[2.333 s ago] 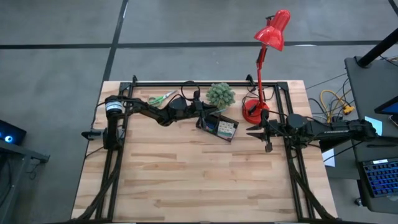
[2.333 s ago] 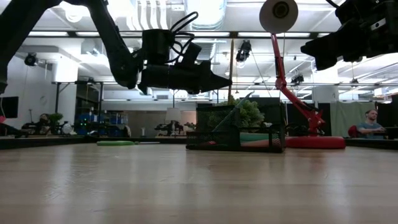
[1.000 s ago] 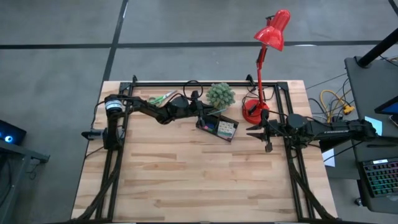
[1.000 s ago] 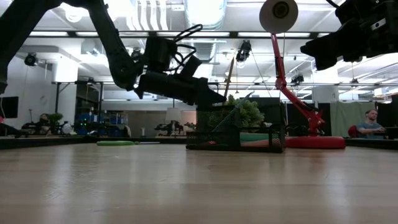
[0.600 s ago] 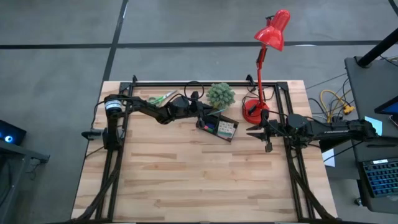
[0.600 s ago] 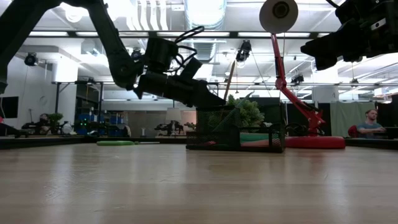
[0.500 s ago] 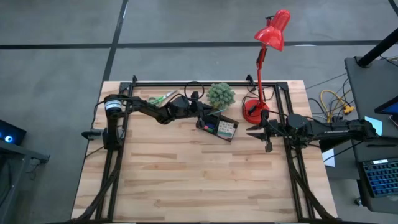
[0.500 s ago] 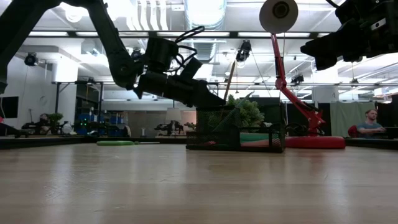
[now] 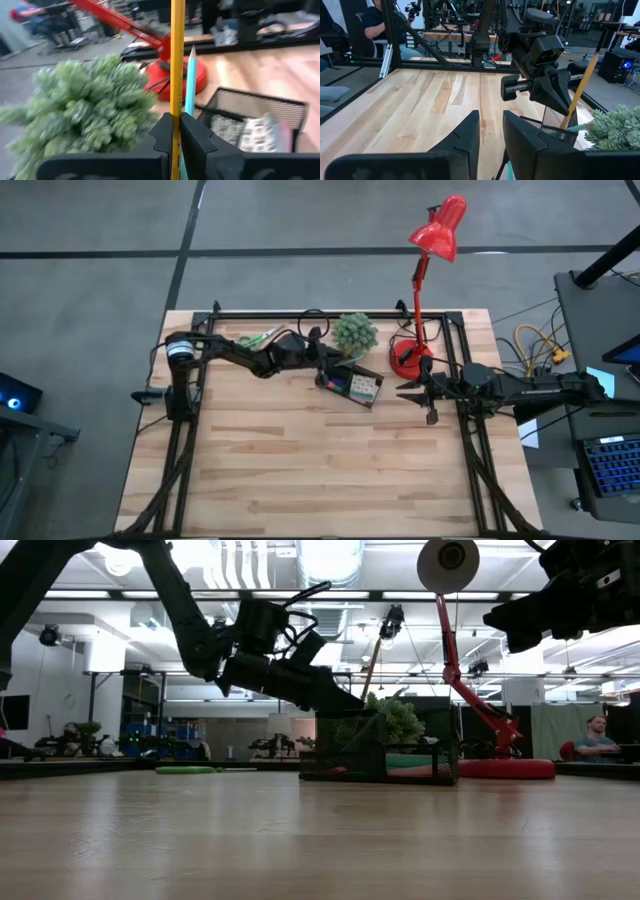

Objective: Pick and place office supplies into organizer
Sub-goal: Put the yellow pencil into the black desk organizer

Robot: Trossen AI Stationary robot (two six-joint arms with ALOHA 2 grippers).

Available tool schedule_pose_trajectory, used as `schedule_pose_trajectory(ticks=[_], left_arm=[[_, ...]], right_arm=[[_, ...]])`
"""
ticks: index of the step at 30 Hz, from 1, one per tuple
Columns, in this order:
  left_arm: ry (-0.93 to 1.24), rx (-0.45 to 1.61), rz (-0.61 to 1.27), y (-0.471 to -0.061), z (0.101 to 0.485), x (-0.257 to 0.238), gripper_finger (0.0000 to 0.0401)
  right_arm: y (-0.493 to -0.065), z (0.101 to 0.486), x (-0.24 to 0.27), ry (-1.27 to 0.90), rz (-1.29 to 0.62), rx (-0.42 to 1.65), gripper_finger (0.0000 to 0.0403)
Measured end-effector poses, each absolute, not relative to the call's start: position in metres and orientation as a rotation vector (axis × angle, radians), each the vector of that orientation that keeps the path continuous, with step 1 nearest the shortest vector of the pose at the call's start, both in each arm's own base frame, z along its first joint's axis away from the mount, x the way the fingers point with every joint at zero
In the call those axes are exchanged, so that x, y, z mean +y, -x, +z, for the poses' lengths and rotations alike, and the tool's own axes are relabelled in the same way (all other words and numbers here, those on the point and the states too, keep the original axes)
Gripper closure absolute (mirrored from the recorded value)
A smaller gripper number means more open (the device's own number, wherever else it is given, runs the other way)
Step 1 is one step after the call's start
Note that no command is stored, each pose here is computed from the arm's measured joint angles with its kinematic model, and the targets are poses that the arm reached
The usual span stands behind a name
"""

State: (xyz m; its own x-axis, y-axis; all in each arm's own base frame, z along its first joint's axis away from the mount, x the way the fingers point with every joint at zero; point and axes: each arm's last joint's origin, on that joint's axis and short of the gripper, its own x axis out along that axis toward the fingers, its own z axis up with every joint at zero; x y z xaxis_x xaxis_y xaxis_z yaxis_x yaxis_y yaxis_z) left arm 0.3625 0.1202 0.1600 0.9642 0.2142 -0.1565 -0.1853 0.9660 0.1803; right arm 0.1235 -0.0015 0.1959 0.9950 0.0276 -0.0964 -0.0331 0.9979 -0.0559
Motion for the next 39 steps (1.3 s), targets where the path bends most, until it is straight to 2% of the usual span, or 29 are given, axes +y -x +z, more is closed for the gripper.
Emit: schedule_pose_trajectory(ticks=[9, 17, 30, 39], left_arm=[[-0.175, 0.174, 0.077, -0.361, 0.169, 0.116, 0.0395], [-0.175, 0.183, 0.064, -0.363, 0.171, 0.116, 0.0395], [-0.217, 0.294, 0.041, -0.375, 0.18, 0.12, 0.0395], [-0.235, 0.408, 0.016, -0.383, 0.188, 0.123, 0.0395]], right_arm=[[-0.124, 0.196, -0.001, 0.057, 0.03, 0.096, 0.0333], [-0.124, 0.196, -0.001, 0.057, 0.03, 0.096, 0.0321], [-0.124, 0.196, -0.002, 0.057, 0.03, 0.096, 0.0335], [-0.124, 0.196, -0.002, 0.057, 0.03, 0.096, 0.0323]])
